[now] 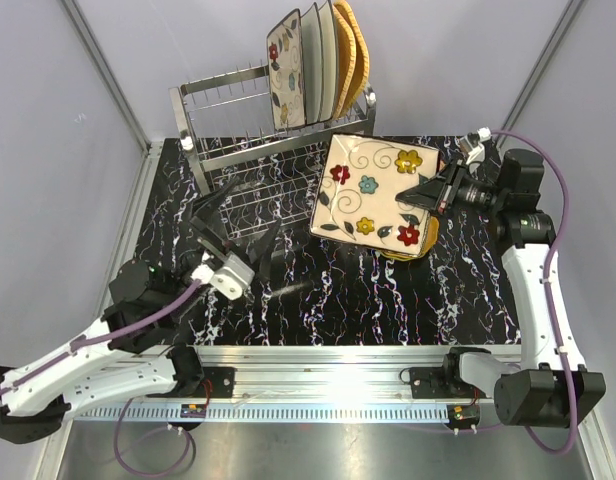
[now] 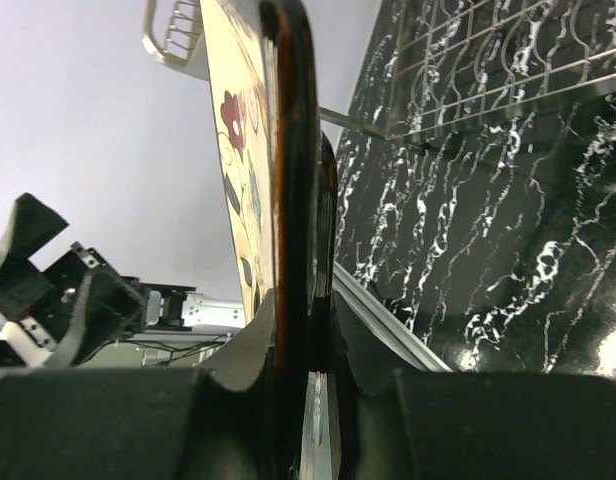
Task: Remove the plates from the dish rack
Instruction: Place the plate on the table
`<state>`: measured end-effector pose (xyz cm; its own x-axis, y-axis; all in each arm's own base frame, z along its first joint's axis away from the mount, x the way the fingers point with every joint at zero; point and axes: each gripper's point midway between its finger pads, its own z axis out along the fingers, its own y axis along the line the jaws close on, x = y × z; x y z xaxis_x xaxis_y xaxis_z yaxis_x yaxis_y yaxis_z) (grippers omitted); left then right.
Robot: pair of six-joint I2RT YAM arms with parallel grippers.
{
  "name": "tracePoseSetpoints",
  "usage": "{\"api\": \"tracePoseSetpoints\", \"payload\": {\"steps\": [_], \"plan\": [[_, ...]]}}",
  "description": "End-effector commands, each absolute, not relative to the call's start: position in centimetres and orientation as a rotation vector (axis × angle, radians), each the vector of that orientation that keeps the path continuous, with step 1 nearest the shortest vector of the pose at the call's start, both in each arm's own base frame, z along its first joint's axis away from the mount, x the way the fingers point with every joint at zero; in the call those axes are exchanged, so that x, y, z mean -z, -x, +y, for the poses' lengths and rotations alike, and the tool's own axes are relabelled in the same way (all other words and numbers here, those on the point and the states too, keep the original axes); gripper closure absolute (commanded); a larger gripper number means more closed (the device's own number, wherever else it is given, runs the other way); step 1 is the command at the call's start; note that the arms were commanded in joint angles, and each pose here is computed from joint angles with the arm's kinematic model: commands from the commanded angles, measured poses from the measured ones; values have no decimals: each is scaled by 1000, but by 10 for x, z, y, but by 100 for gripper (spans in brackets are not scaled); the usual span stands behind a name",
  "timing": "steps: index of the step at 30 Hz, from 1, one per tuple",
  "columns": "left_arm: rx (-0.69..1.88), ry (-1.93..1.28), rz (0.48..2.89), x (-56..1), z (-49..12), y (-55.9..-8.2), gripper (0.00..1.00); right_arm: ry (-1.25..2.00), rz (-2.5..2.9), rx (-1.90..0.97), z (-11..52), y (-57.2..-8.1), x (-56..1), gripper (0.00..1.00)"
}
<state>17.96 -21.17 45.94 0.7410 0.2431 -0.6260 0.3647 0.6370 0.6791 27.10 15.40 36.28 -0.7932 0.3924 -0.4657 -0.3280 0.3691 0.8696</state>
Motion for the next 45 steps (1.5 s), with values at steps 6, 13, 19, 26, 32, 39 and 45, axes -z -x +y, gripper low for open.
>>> {"api": "tracePoseSetpoints", "payload": {"steps": [6, 13, 19, 26, 32, 39, 45], "plan": [[201, -646, 1010, -466, -174, -189, 1, 152, 1937, -1401, 154, -255, -363, 100], [264, -483, 1213, -461, -155, -198, 1, 160, 2027, -1369, 151, -260, -320, 100], [342, -413, 1267, -457, -150, -194, 1, 243, 2111, -1369, 154, -257, -285, 100], [401, -321, 1289, -459, -141, -191, 1, 414, 2215, -1369, 175, -250, -243, 100], [447, -254, 1292, -458, -132, -187, 1, 538, 2278, -1414, 198, -248, -213, 99], [473, -173, 1284, -460, -122, -187, 1, 555, 2325, -1438, 218, -264, -181, 98], [469, -113, 1315, -456, -118, -191, 1, 529, 2351, -1435, 232, -280, -159, 95]]}}
